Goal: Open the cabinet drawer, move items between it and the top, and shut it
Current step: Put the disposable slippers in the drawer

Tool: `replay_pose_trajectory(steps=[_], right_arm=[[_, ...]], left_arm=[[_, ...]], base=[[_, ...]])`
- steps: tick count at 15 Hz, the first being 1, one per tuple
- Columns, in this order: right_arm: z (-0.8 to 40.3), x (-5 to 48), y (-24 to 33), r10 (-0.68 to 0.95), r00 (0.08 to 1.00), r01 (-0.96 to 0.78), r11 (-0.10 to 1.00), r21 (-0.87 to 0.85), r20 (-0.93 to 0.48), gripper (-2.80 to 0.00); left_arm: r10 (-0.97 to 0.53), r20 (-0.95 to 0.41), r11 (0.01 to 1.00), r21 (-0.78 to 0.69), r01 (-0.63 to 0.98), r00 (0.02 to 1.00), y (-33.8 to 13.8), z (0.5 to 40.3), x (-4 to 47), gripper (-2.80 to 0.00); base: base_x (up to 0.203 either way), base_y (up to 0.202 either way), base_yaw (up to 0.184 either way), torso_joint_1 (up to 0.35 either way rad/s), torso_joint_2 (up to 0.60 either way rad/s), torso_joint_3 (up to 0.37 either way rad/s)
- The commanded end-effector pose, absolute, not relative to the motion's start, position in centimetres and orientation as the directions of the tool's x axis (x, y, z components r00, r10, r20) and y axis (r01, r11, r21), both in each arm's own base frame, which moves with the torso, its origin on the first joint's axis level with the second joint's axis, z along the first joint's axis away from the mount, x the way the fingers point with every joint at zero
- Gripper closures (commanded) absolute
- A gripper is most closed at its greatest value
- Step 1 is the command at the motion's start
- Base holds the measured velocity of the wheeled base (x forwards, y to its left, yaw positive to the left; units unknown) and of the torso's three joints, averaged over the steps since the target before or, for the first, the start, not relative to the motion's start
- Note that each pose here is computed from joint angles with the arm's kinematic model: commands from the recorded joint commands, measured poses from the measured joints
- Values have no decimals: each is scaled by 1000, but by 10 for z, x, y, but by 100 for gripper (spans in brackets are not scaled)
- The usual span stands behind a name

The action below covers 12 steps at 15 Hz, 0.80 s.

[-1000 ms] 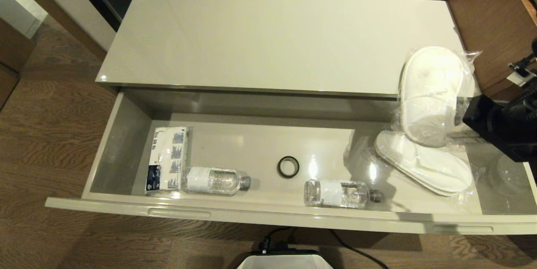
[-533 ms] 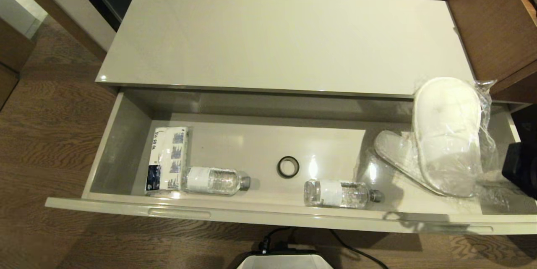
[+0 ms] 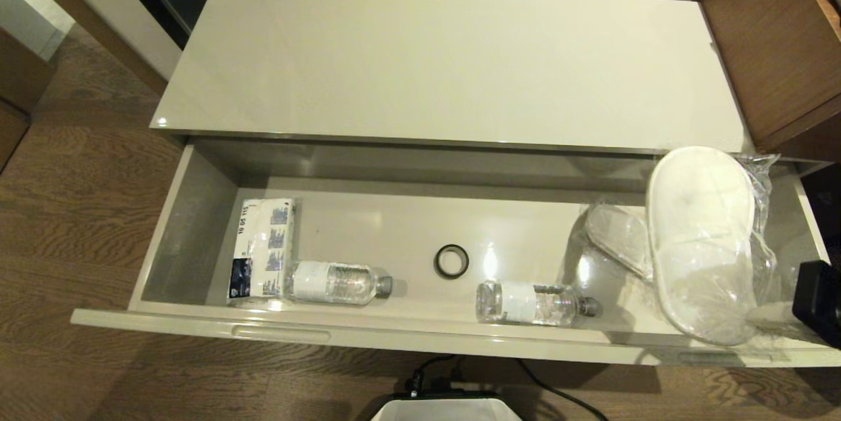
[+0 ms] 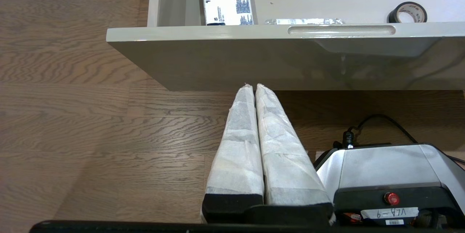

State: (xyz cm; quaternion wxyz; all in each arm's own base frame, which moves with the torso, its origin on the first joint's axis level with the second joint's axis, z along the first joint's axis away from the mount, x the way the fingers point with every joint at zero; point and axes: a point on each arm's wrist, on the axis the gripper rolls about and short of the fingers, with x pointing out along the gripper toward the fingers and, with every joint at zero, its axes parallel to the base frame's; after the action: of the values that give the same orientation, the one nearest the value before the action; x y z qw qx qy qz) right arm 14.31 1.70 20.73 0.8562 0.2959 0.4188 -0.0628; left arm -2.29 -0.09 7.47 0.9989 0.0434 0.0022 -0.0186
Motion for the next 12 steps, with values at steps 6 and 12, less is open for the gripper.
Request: replay_pose_trajectory(steps=[6,12], right_arm=[[184,145,24,183,546,365,826,429,-818,0],[160,184,29,178,564,370,818,440,-807,0]], left_arm=[[-36,-8,996,87,36,999,-1,75,-23,0],[-37,-8,996,87,37,999,-1,75,-23,0]], base=[[0,0,0,0,0,0],[0,0,0,0,0,0]])
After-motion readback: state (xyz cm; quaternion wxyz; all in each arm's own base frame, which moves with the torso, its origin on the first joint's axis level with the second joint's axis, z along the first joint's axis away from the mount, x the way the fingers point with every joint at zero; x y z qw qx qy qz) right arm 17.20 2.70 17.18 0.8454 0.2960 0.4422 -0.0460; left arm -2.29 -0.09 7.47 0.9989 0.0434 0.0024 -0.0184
